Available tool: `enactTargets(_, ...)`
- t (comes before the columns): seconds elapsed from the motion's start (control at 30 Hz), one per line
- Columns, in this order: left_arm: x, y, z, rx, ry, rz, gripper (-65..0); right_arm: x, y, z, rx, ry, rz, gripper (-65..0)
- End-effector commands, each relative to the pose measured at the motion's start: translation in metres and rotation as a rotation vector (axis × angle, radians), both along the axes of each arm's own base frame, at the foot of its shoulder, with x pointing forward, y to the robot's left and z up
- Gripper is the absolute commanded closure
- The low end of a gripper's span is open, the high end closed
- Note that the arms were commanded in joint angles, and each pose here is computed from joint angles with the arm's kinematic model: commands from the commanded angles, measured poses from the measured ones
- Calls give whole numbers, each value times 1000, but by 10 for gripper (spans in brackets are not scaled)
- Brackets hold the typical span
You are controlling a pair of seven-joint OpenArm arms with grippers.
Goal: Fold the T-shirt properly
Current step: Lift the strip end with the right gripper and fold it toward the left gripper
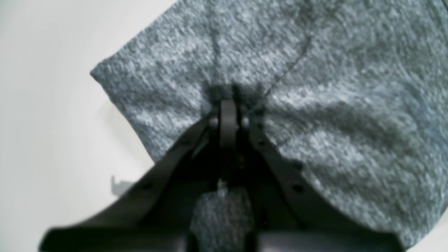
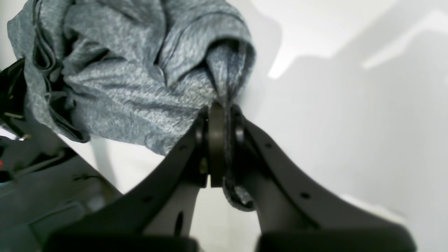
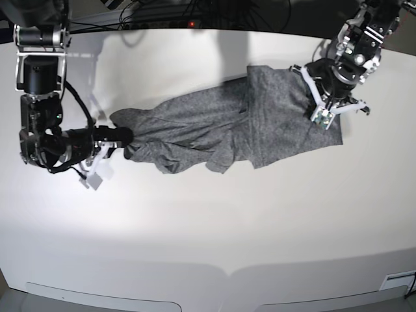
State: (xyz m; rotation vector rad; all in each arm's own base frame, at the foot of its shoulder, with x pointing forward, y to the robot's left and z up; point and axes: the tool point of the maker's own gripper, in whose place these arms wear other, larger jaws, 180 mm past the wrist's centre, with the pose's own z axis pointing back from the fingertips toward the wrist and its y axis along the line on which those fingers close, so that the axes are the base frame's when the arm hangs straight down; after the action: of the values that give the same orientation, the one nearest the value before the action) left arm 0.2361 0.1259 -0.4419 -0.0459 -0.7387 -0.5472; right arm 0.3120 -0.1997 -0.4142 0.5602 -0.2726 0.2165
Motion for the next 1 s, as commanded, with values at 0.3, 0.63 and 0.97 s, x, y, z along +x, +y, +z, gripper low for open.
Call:
enactTargets(0.3, -3, -72, 10, -189, 3, -37, 0, 16, -4, 38, -16, -98, 59, 0)
enactTargets(0.63, 0, -104, 16, -232, -18, -49, 0, 35, 81, 84, 110, -298, 181, 0)
enactTargets(0.97, 1, -107, 18, -241, -22, -47, 0, -7, 202, 71, 225, -240, 468, 0)
